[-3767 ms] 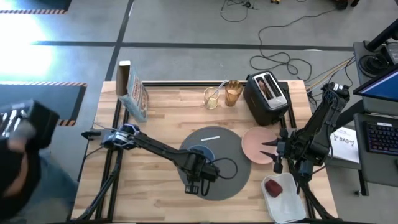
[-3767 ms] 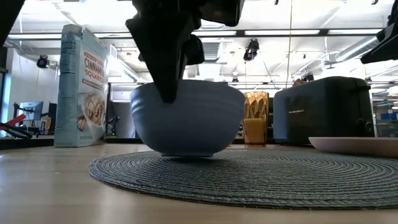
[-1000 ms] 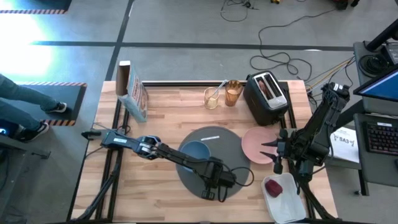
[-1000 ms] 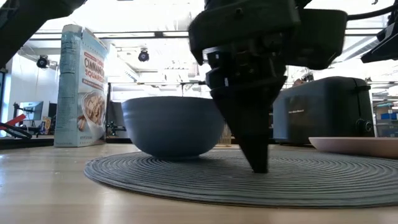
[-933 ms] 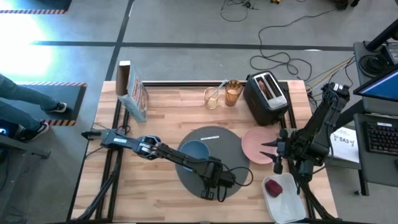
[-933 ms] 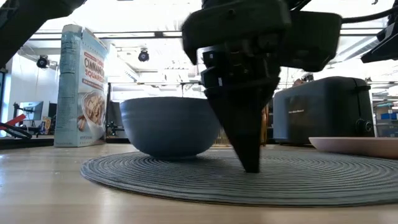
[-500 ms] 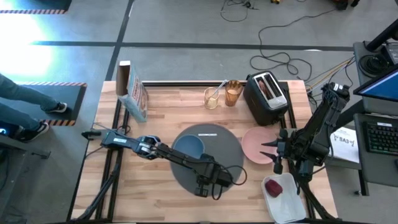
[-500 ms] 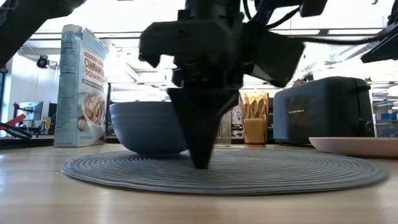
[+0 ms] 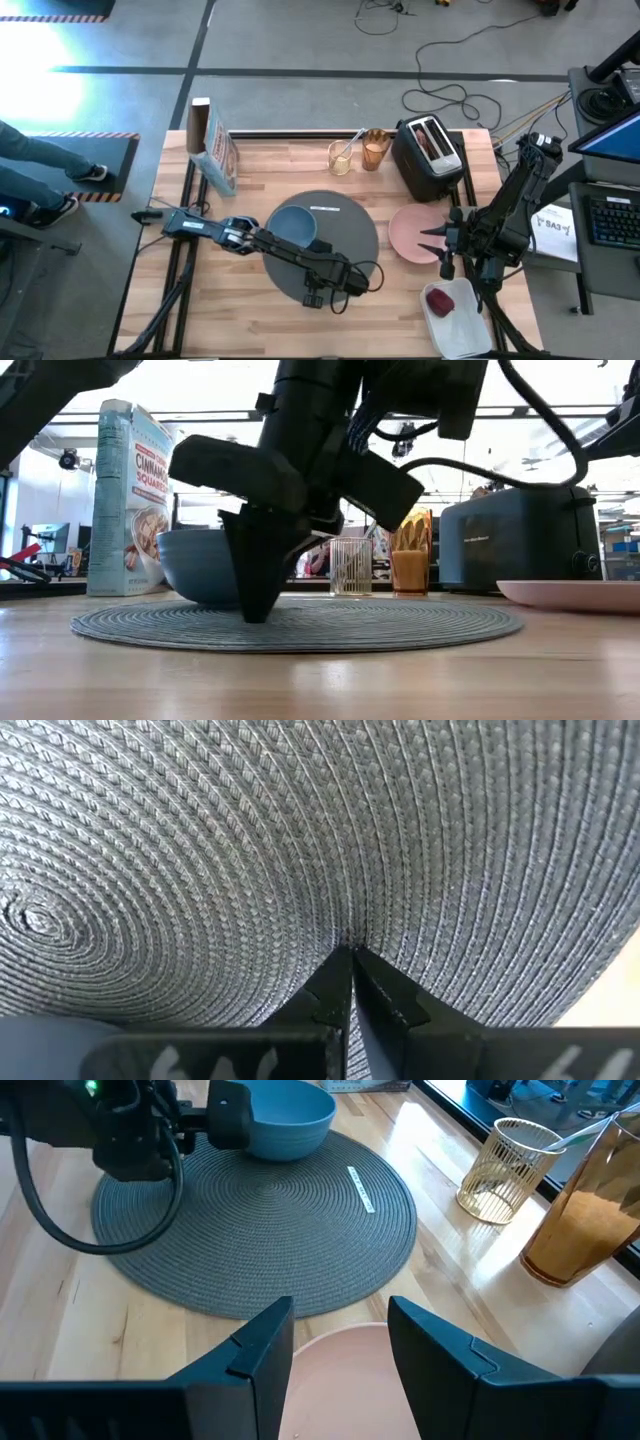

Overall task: Arrange a breakfast setting
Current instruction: Adjust the gray table placemat, then put the pink plate right side of the blue bowl on the gray table placemat

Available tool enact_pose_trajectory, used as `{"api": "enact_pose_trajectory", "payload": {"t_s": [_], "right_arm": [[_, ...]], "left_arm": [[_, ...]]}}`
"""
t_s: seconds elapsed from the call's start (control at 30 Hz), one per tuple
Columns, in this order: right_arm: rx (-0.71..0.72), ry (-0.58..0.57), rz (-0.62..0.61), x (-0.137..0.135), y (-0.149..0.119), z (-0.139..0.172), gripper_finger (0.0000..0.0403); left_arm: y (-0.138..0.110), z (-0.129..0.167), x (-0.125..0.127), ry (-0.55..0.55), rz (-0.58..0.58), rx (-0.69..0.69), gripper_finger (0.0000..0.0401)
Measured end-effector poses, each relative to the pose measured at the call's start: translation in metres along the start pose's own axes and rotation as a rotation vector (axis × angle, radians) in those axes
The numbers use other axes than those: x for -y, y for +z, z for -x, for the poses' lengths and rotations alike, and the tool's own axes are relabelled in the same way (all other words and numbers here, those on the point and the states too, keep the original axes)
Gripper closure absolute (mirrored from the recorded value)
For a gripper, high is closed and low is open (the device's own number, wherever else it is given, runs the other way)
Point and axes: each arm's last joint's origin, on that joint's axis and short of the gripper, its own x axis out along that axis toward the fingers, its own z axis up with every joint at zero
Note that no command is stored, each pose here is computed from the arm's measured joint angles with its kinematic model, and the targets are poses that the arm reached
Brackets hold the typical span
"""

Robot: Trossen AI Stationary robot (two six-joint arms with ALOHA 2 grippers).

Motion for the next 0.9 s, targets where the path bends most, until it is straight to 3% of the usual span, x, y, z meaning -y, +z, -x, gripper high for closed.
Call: {"api": "enact_pose_trajectory", "payload": {"t_s": [0.27,0.57,0.8,0.9], "right_arm": [[0.000,0.000,0.000,0.000,0.000,0.000,0.0248],[0.000,0.000,-0.001,0.000,0.000,0.000,0.0248],[0.000,0.000,0.000,0.000,0.000,0.000,0.0248],[0.000,0.000,0.000,0.000,0.000,0.000,0.0248]], "left_arm": [[-0.002,0.003,-0.003,0.002,0.005,-0.023,0.0401],[-0.009,0.057,-0.006,0.002,0.012,0.205,0.0401],[0.000,0.068,-0.010,0.011,0.000,0.338,0.0399],[0.006,0.068,-0.017,0.009,-0.013,0.379,0.0380]]}}
